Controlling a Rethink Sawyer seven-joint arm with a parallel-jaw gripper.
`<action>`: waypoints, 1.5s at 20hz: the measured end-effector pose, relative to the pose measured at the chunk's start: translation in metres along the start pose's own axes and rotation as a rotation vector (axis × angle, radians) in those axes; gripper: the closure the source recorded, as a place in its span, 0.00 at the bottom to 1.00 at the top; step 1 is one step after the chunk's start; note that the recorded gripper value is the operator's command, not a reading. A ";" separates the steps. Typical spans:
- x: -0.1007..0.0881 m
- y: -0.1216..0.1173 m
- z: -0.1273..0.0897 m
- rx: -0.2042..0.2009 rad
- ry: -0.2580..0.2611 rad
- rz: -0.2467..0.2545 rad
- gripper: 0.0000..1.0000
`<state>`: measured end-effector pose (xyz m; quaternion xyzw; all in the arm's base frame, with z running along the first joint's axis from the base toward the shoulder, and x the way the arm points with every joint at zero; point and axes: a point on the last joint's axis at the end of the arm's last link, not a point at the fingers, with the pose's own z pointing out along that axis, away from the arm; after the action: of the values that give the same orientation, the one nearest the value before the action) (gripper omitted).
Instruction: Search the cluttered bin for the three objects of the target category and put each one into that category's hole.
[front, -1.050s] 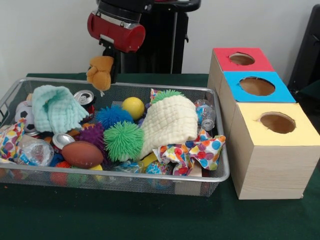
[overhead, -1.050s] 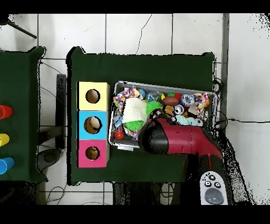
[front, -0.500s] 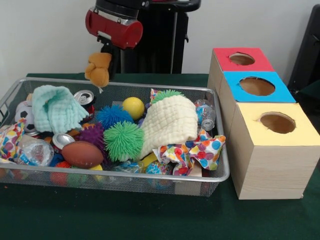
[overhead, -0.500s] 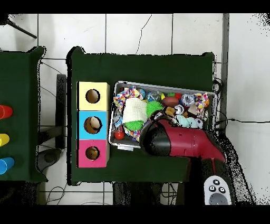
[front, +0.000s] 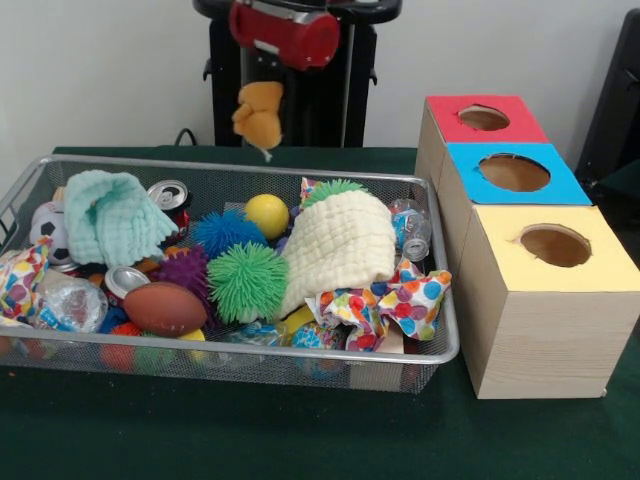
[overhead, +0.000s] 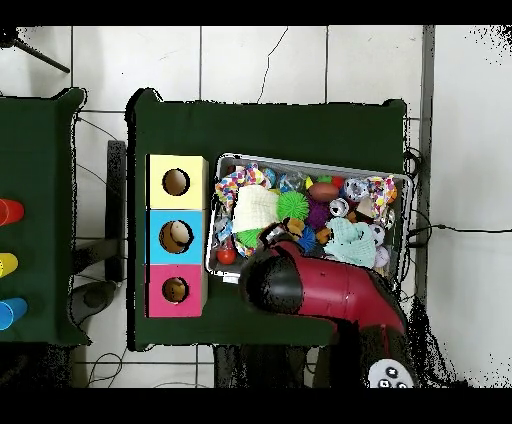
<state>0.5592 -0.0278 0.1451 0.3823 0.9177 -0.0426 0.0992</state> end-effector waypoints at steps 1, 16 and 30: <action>0.010 0.004 -0.001 -0.001 0.013 -0.001 1.00; 0.165 0.045 0.001 -0.002 0.120 -0.030 1.00; 0.241 0.026 -0.001 0.085 0.159 0.076 1.00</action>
<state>0.4117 0.1582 0.0938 0.4227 0.9050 -0.0474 0.0110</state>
